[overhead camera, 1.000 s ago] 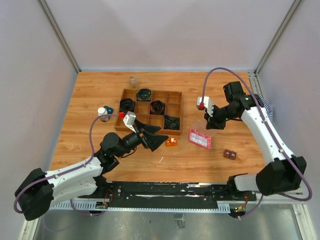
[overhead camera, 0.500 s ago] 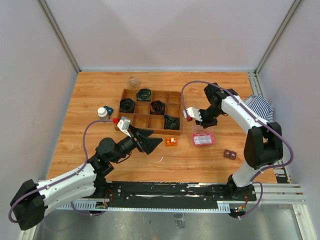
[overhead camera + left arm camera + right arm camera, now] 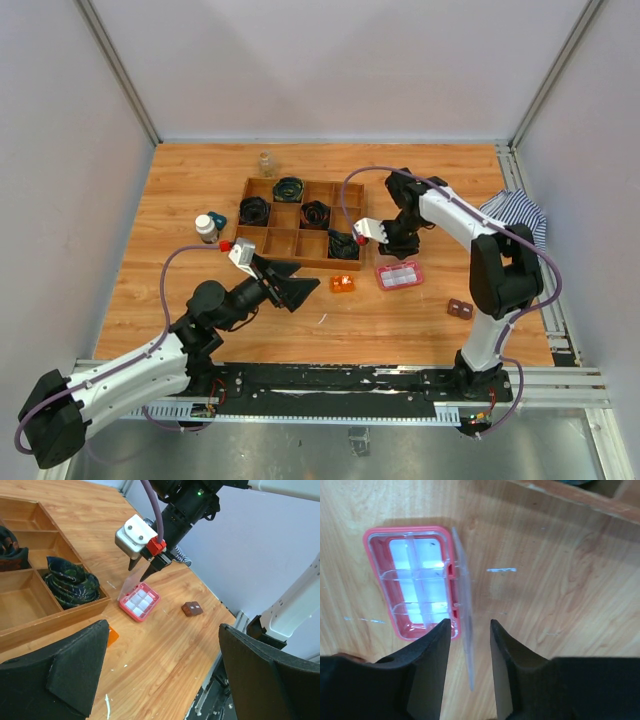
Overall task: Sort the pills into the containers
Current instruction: Place the pill container at the center of the board.
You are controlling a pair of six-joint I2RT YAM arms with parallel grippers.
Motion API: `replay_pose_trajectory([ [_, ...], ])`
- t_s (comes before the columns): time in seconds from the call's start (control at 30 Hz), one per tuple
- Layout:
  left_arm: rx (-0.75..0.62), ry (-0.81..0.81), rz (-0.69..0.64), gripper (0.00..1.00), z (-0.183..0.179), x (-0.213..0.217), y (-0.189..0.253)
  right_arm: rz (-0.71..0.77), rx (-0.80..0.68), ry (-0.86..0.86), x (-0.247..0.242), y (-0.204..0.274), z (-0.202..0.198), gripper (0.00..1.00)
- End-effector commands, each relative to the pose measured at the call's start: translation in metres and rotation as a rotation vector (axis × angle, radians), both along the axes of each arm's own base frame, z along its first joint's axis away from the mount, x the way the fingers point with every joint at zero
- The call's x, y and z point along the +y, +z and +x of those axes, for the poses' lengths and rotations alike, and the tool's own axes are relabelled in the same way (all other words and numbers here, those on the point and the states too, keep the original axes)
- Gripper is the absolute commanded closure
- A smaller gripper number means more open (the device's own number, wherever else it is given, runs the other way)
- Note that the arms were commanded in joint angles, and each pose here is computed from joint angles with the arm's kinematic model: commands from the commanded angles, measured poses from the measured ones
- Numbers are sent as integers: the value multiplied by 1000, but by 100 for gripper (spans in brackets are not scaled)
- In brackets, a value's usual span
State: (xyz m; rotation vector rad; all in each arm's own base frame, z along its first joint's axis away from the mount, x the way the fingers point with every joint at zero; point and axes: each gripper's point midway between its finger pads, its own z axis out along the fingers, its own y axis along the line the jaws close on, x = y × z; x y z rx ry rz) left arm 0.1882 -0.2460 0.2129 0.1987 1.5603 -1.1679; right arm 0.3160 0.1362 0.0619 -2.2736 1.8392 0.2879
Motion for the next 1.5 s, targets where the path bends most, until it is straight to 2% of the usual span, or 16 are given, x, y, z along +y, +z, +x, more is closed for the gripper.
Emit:
replay_pose_trajectory([
  [0.0,-28,21,6,4,1,4,2,12,-52,-39,8,21,11,57],
  [0.3,-42,35,13,3,4,6,6,137,-121,-157,17,69,15,36],
  [0.4,-63,67,20,1,10,8,14,260,-94,-200,24,99,0,33],
  [0.6,-97,147,96,1,41,11,39,625,-60,-247,44,182,-44,24],
  [0.77,-45,160,107,1,82,19,60,857,-54,-310,50,231,-69,15],
  [0.9,-29,226,134,2,123,42,82,992,-29,-365,54,247,-80,1],
  [1.07,28,317,183,7,177,79,94,1150,96,-435,68,264,-84,2],
  [1.13,60,412,228,8,206,100,85,1185,149,-463,72,263,-83,2],
  [1.23,145,523,293,8,249,127,51,1185,146,-484,69,252,-80,2],
  [1.47,310,615,449,7,328,150,-19,1170,50,-498,58,226,-74,2],
])
